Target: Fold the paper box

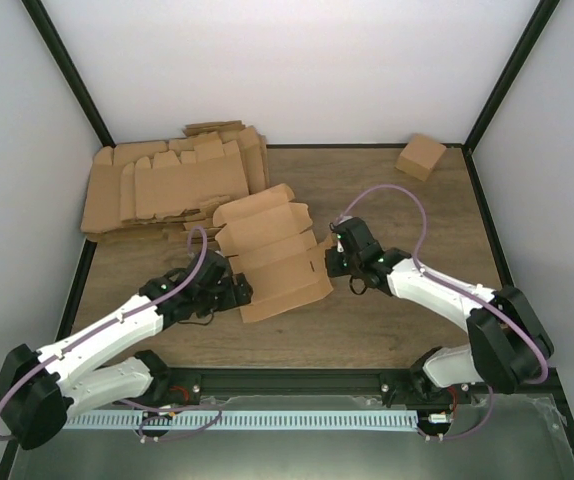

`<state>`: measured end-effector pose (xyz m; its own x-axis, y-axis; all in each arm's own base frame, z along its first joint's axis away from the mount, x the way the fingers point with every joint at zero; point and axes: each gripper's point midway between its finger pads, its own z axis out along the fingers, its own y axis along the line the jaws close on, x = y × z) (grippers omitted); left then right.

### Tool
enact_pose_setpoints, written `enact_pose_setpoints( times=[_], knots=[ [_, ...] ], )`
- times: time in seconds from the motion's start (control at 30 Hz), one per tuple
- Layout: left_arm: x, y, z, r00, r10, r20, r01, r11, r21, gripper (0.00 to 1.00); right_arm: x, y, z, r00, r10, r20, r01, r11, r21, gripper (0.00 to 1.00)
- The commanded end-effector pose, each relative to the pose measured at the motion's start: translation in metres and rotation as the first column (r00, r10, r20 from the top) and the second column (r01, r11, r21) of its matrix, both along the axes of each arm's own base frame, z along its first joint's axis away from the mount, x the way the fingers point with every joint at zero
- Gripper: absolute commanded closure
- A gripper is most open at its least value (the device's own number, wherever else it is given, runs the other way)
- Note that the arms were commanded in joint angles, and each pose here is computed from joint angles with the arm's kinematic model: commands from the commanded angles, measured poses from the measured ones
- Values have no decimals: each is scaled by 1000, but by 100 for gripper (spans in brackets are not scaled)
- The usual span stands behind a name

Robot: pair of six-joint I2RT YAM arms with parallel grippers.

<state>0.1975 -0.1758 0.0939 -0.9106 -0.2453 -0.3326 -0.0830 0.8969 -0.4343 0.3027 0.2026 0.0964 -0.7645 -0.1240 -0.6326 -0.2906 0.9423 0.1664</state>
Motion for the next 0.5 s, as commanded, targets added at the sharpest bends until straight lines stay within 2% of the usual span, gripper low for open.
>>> enact_pose_setpoints(
  times=[0.0, 0.17, 0.47],
  knots=[
    [-1, 3, 1, 999, 39, -4, -39, 999, 36, 2, -9, 3, 13, 1000, 1, -2, -1, 998, 59, 99],
    [-1, -2, 8, 999, 37, 31, -38, 999, 21, 2, -17, 3, 15, 1000, -13, -19, 15, 995, 102, 99],
    [-6, -10, -16, 999, -8, -32, 11, 996, 86, 5, -16, 8, 17, 1000, -2, -15, 4, 992, 130, 99]
  ],
)
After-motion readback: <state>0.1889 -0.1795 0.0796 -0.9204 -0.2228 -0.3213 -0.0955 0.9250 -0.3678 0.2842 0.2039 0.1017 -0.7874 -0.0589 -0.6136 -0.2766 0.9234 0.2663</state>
